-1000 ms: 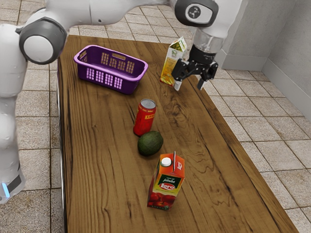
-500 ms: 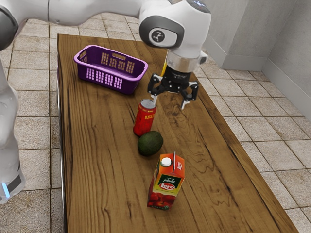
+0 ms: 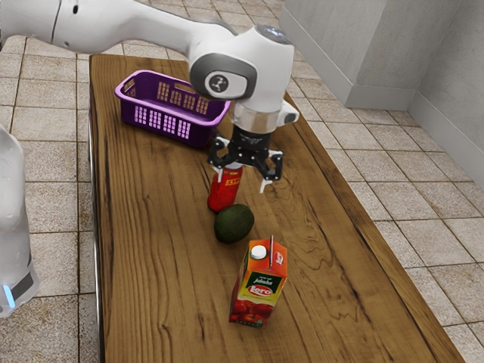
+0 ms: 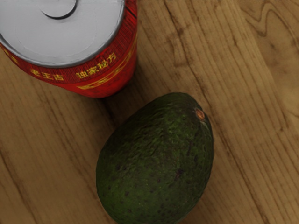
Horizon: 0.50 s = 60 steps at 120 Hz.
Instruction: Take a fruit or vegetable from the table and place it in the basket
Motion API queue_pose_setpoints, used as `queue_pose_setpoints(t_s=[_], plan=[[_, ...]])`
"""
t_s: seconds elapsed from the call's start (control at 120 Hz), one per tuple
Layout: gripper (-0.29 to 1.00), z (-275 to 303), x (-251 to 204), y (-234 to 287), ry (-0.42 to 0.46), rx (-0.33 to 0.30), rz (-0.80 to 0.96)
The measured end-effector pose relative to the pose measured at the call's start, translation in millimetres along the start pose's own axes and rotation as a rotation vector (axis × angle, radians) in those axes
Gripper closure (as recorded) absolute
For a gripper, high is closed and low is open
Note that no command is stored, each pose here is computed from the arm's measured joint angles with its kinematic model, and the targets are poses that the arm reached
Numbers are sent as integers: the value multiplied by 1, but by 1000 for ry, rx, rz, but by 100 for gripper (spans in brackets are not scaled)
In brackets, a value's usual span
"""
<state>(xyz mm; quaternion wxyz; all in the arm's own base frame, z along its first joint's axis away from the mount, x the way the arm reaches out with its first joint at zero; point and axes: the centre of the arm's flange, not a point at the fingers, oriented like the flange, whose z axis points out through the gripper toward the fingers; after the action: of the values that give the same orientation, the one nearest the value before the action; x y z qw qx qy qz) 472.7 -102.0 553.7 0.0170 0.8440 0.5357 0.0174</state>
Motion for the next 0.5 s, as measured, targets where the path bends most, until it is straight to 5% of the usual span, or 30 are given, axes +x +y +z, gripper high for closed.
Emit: queue_pose_setpoints(t_s=[0.5], plan=[[0,53,6,-9,-98,-26,19]])
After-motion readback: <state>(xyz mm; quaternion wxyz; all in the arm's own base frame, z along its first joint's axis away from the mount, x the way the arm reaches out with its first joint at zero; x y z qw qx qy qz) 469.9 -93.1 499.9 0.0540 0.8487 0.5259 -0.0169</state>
